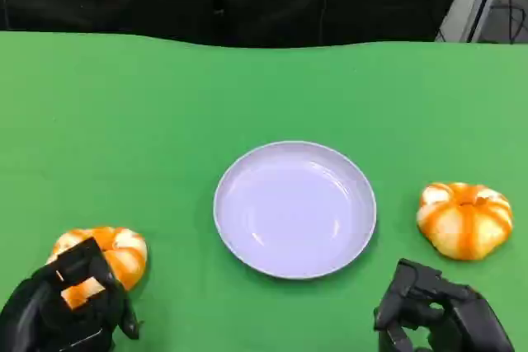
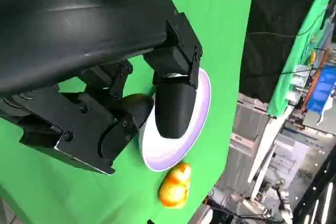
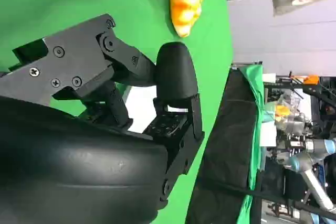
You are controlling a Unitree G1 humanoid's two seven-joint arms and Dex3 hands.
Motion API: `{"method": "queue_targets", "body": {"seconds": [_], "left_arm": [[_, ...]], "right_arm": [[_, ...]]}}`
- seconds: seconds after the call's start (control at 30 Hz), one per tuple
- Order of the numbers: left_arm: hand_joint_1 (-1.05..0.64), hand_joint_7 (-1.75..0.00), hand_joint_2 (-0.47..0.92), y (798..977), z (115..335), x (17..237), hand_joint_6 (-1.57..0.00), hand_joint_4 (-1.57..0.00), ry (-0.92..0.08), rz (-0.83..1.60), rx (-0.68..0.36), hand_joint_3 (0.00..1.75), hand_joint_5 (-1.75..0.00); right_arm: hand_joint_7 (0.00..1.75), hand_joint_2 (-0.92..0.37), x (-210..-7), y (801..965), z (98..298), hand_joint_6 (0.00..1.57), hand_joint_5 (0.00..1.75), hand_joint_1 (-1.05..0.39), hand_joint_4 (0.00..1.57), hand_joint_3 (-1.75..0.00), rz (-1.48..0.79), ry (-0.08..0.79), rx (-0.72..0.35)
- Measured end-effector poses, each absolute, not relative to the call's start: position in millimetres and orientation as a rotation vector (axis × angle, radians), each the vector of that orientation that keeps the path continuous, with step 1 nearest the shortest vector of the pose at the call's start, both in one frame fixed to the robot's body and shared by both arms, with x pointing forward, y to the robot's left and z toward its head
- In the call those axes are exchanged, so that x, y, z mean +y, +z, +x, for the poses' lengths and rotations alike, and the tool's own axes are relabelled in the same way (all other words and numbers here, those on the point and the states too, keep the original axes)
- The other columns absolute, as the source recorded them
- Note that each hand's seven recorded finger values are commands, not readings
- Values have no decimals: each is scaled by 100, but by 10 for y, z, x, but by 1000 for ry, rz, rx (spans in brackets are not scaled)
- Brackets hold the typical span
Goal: Grasp the bread from the table and place it into the plate.
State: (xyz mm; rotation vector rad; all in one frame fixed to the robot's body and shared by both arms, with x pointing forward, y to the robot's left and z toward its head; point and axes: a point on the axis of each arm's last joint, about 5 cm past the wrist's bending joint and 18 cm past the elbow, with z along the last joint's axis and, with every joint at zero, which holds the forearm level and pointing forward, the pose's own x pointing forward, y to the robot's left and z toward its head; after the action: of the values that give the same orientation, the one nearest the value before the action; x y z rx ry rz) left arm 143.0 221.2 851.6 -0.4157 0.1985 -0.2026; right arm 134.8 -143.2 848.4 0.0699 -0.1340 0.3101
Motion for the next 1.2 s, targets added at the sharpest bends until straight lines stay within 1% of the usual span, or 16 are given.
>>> {"method": "queue_targets", "body": {"seconds": [0.77, 0.87, 0.9, 0.93, 0.97, 1.03, 1.07, 1.1, 1.13, 1.17, 1.2], "left_arm": [[-5, -175, 54, 8516, 1430, 2212, -70, -86, -203, -415, 199, 126, -175], [-3, -174, 53, 8519, 1431, 2212, -71, -87, -201, -405, 192, 126, -175], [0, -150, 50, 8522, 1432, 2210, -77, -85, -200, -398, 183, 120, -156], [2, -117, 57, 8524, 1433, 2204, -86, -85, -175, -337, 165, 104, -133], [2, -96, 64, 8525, 1434, 2185, -92, -85, -134, -252, 135, 90, -118], [2, -51, 83, 8521, 1427, 2156, -106, -92, -49, -90, 70, 48, -80], [2, -41, 87, 8515, 1420, 2144, -110, -94, -13, -11, 35, 39, -73], [2, -35, 89, 8508, 1411, 2131, -113, -96, 18, 64, -2, 34, -69], [0, -24, 91, 8499, 1402, 2117, -114, -99, 41, 133, -40, 29, -50], [-1, -17, 91, 8483, 1391, 2097, -116, -103, 65, 208, -84, 28, -38], [-2, -13, 92, 8467, 1381, 2075, -117, -105, 82, 280, -128, 27, -32]], "right_arm": [[152, -67, -1432, 8484, 1348, 72, 175, -13, 77, -102, 69, 310, -134], [152, -67, -1433, 8483, 1347, 71, 175, -13, 77, -102, 69, 310, -136], [152, -67, -1433, 8482, 1347, 72, 175, -13, 77, -102, 69, 309, -137], [152, -67, -1431, 8481, 1347, 72, 175, -13, 77, -102, 69, 310, -137], [152, -67, -1428, 8482, 1348, 71, 175, -13, 77, -102, 70, 310, -138], [152, -67, -1420, 8483, 1349, 72, 175, -14, 76, -102, 73, 312, -138], [152, -67, -1416, 8484, 1351, 72, 175, -14, 76, -102, 74, 313, -139], [152, -67, -1414, 8485, 1353, 72, 175, -14, 76, -102, 74, 313, -140], [152, -67, -1413, 8487, 1357, 72, 175, -13, 76, -102, 74, 314, -141], [152, -67, -1413, 8489, 1361, 72, 175, -13, 76, -102, 73, 314, -143], [152, -67, -1412, 8492, 1367, 72, 175, -13, 76, -102, 73, 315, -145]]}}
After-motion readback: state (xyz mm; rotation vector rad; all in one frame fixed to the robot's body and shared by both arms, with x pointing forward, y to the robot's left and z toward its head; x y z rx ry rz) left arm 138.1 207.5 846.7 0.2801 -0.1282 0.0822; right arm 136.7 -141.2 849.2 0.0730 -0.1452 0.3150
